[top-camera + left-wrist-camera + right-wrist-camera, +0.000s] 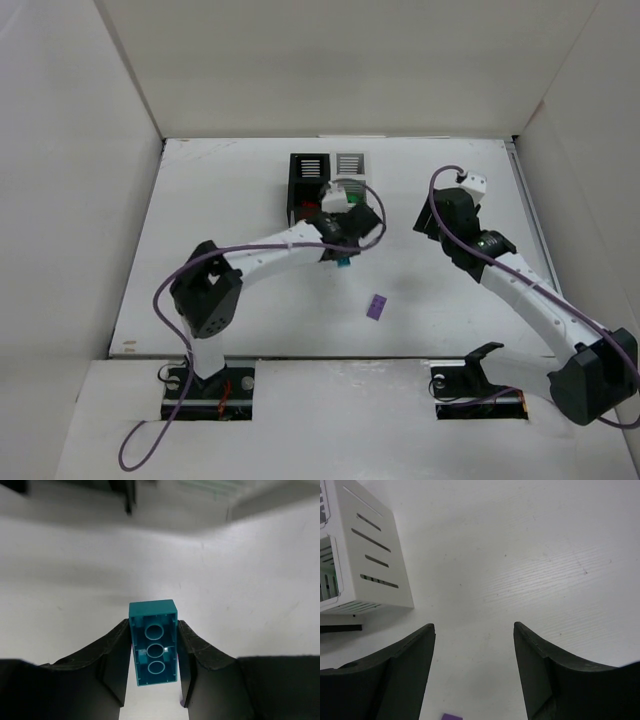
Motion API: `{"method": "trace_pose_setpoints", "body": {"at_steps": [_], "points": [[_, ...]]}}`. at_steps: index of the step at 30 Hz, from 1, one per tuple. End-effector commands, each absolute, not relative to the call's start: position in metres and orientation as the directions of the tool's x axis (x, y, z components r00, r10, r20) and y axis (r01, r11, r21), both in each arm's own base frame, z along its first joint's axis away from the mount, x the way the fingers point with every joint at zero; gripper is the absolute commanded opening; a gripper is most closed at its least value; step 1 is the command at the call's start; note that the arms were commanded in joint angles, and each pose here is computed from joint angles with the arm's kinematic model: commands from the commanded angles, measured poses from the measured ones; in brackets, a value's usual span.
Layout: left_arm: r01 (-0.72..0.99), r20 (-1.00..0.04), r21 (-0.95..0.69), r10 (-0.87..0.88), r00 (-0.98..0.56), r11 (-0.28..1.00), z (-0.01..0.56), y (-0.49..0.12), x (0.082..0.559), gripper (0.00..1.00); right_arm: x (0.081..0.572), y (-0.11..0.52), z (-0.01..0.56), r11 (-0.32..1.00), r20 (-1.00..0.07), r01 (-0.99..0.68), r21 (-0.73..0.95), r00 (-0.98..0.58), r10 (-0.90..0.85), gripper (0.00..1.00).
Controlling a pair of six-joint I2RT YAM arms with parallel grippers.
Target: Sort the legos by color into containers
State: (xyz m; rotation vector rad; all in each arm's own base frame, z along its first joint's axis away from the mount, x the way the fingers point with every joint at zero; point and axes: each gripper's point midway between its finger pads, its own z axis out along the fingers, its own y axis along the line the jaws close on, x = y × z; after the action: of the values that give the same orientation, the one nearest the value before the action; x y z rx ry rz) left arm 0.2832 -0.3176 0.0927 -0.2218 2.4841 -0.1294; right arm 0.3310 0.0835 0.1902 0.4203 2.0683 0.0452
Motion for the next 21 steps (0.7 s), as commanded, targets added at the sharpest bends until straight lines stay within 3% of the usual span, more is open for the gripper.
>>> {"method": "trace_pose_setpoints", "body": {"at_steps": [1,9,21], "points": [[-0.174,-0.733,-0.239,-0.295,-0.613,0.955,0.187,-0.27,0.342,0.23,0.337,0.088,0.208,0.943,-0.857,0.221,0.247,-0.404,0.319,0.69],[-0.15,-0.849,-0.308,-0.342,-0.402,0.94,0.263,-0.209,0.444,0.24,0.346,0.093,0.217,0.947,-0.875,0.176,0.267,-0.369,0.315,0.69],[-0.174,-0.886,-0.269,-0.314,-0.341,0.947,0.256,-0.204,0.524,0.27,0.366,0.087,0.203,0.944,-0.864,0.223,0.241,-0.393,0.314,0.69]]}}
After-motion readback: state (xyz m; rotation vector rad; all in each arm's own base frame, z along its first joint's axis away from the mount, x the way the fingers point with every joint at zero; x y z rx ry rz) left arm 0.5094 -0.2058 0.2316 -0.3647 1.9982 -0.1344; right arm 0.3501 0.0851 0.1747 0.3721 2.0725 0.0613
